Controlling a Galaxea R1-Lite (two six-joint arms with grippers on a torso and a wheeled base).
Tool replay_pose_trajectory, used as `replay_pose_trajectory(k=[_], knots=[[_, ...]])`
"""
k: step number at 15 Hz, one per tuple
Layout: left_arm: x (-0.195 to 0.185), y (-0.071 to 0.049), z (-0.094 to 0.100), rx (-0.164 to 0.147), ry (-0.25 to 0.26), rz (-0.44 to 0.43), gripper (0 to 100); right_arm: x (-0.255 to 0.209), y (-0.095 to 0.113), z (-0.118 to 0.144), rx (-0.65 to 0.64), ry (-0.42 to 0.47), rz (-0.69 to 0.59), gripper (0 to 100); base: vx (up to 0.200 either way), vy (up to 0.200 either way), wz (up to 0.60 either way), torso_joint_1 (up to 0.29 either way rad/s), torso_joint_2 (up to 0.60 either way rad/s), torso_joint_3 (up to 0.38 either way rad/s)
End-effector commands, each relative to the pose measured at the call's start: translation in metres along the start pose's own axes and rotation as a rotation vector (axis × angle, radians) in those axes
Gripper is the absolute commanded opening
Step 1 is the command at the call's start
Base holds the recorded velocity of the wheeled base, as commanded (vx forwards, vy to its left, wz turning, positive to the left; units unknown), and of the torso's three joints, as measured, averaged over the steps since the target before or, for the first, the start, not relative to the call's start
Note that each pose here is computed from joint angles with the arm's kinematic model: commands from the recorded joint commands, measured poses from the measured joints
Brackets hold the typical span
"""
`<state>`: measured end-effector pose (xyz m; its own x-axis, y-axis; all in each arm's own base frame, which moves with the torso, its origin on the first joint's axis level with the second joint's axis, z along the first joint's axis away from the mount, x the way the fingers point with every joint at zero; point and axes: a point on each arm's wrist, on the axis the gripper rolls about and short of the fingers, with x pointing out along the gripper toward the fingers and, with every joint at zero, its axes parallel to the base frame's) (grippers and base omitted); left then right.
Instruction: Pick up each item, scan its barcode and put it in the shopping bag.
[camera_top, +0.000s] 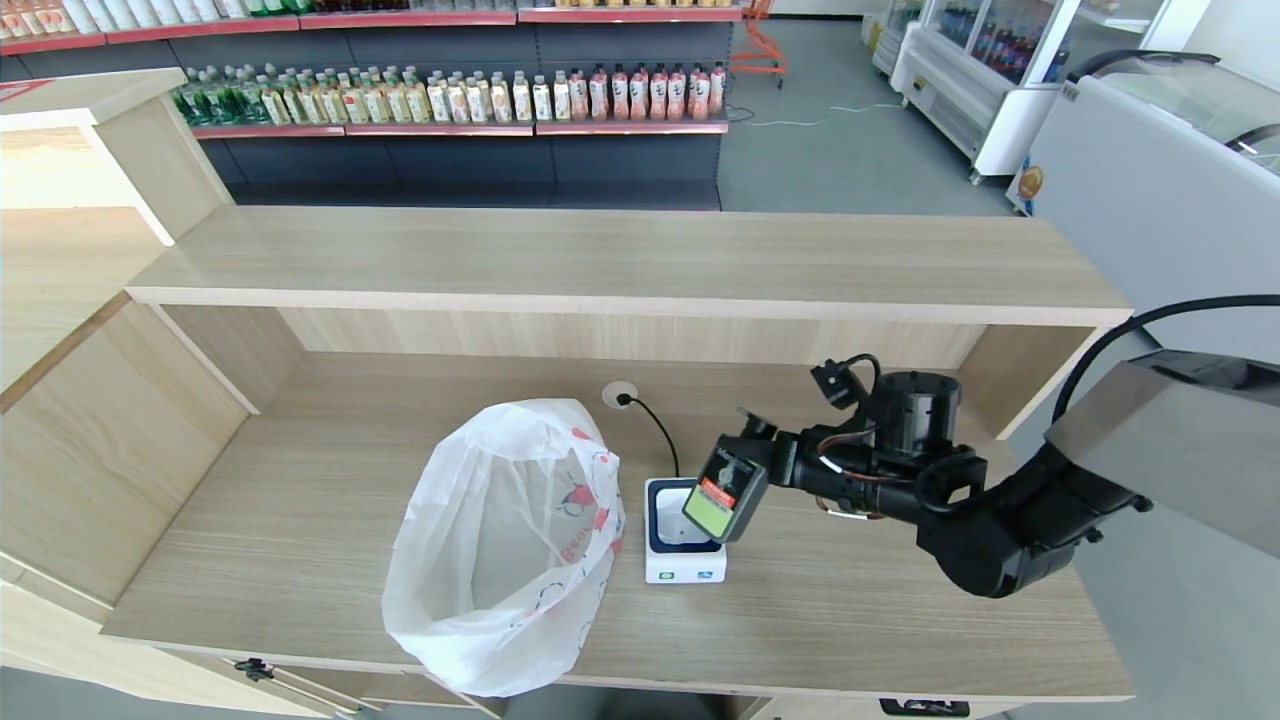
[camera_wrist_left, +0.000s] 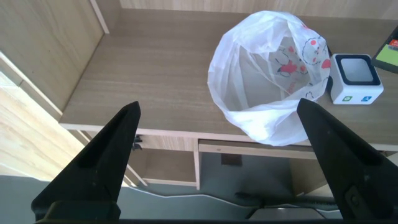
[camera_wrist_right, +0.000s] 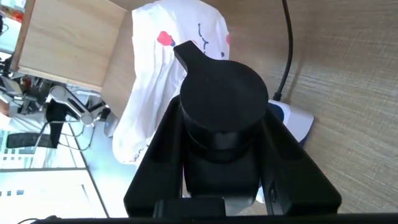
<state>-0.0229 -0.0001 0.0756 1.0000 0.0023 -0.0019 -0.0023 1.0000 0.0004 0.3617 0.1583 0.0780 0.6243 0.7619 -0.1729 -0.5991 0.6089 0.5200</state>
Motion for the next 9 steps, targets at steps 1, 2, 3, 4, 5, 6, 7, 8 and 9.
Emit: replay_pose_trajectory(k=[1, 2, 3, 4, 5, 6, 7, 8, 9], knots=[[0.000, 0.000, 0.000, 0.000, 0.000, -0.001, 100, 0.005, -0.004, -0.007, 0.007, 0.018, -0.004, 0, 0.000, 0.000, 0.00, 0.000, 0.00, 0.000], [0.000, 0.000, 0.000, 0.000, 0.000, 0.001, 100, 0.006, -0.006, -0.008, 0.000, 0.019, -0.006, 0, 0.000, 0.000, 0.00, 0.000, 0.00, 0.000], [0.000, 0.000, 0.000, 0.000, 0.000, 0.001, 100, 0.007, -0.008, -0.009, -0.010, 0.019, -0.008, 0, 0.000, 0.000, 0.00, 0.000, 0.00, 0.000], [0.000, 0.000, 0.000, 0.000, 0.000, 0.001, 100, 0.009, -0.010, -0.010, -0.013, 0.022, -0.009, 0, 0.000, 0.000, 0.00, 0.000, 0.00, 0.000], [0.000, 0.000, 0.000, 0.000, 0.000, 0.001, 100, 0.013, -0.011, -0.009, -0.016, 0.018, -0.006, 0, 0.000, 0.000, 0.00, 0.000, 0.00, 0.000], [0.000, 0.000, 0.000, -0.002, 0.000, 0.001, 100, 0.017, -0.012, -0.009, -0.019, 0.014, -0.002, 0, 0.000, 0.000, 0.00, 0.000, 0.00, 0.000], [0.000, 0.000, 0.000, 0.000, 0.000, 0.001, 100, 0.021, -0.012, -0.010, -0.022, 0.015, 0.006, 0, 0.000, 0.000, 0.00, 0.000, 0.00, 0.000], [0.000, 0.000, 0.000, 0.000, 0.000, 0.001, 100, 0.026, -0.013, -0.012, -0.023, 0.017, 0.012, 0, 0.000, 0.000, 0.00, 0.000, 0.00, 0.000], [0.000, 0.000, 0.000, 0.000, 0.000, 0.001, 100, 0.031, -0.014, -0.013, -0.026, 0.014, 0.015, 0, 0.000, 0.000, 0.00, 0.000, 0.00, 0.000]])
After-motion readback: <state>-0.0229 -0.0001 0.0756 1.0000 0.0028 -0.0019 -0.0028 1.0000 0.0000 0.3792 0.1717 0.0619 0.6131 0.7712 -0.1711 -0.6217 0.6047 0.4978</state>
